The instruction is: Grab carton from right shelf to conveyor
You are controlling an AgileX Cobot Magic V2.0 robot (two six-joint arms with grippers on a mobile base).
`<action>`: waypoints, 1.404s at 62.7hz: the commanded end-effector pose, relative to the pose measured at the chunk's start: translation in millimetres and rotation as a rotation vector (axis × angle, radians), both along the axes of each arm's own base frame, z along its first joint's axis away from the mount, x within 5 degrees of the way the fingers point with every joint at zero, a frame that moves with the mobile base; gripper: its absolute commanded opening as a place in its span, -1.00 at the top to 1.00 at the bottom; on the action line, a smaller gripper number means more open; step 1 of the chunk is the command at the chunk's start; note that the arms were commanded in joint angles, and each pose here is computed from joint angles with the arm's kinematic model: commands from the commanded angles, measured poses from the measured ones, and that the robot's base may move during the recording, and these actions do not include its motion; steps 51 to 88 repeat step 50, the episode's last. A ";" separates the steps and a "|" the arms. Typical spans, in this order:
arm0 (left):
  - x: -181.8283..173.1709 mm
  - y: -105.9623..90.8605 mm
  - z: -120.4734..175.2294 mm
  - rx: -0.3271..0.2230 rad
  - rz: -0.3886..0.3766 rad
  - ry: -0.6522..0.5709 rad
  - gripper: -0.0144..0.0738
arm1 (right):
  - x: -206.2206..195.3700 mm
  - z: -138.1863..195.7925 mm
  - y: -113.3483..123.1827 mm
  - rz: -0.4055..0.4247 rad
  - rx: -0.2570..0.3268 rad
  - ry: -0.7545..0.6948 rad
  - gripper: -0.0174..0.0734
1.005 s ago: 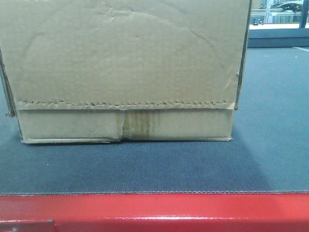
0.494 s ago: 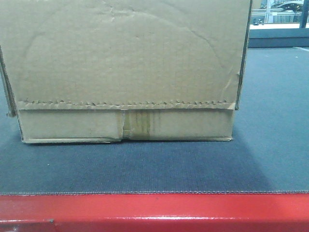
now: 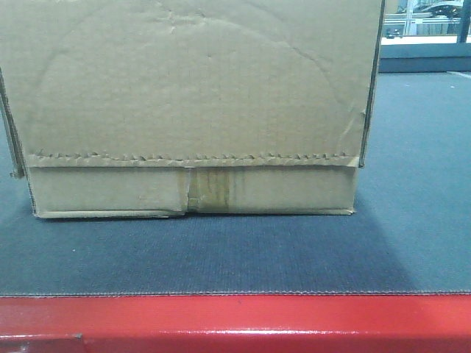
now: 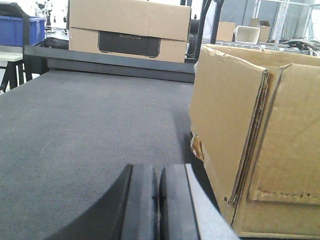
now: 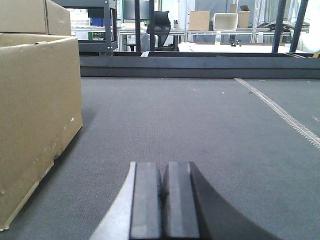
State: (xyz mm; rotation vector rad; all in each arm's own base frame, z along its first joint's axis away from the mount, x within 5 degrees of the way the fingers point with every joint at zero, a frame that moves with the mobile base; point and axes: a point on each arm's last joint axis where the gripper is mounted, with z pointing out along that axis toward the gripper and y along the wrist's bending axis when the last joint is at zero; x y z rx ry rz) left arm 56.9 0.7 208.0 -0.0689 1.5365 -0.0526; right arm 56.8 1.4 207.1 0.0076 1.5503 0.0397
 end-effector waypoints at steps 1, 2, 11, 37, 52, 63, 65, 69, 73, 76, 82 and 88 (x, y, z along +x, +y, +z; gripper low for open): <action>-0.6 0.3 2.7 0.001 0.005 -0.026 0.64 | -0.5 2.7 -0.6 -0.009 -0.011 -0.030 0.77; -0.6 0.3 2.7 0.001 0.005 -0.026 0.64 | -0.5 2.7 -0.6 -0.009 -0.011 -0.030 0.77; -0.6 0.3 2.7 0.001 0.005 -0.026 0.64 | -0.5 2.7 -0.6 -0.009 -0.011 -0.030 0.77; -0.6 0.3 2.7 0.001 0.005 -0.026 0.64 | -0.5 2.7 -0.6 -0.009 -0.011 -0.030 0.77; -0.6 0.3 2.7 0.001 0.005 -0.026 0.64 | -0.5 2.7 -0.6 -0.009 -0.011 -0.030 0.77; -0.6 0.3 2.7 0.001 0.005 -0.026 0.64 | -0.5 2.7 -0.6 -0.009 -0.011 -0.030 0.77; -0.6 0.3 2.7 0.001 0.005 -0.026 0.64 | -0.5 2.7 -0.6 -0.009 -0.011 -0.030 0.77; -0.6 0.3 2.7 0.001 0.005 -0.026 0.64 | -0.5 2.7 -0.6 -0.009 -0.011 -0.030 0.77; -0.6 0.3 2.7 0.001 0.005 -0.026 0.64 | -0.5 2.7 -0.6 -0.009 -0.011 -0.030 0.77; -0.6 0.3 2.7 0.001 0.005 -0.026 0.64 | -0.5 2.7 -0.6 -0.009 -0.011 -0.030 0.77; -0.6 0.3 2.7 0.001 0.005 -0.026 0.64 | -0.5 2.7 -0.6 -0.009 -0.011 -0.030 0.77; -0.6 0.3 2.7 0.001 0.005 -0.026 0.64 | -0.5 2.7 -0.6 -0.009 -0.011 -0.030 0.77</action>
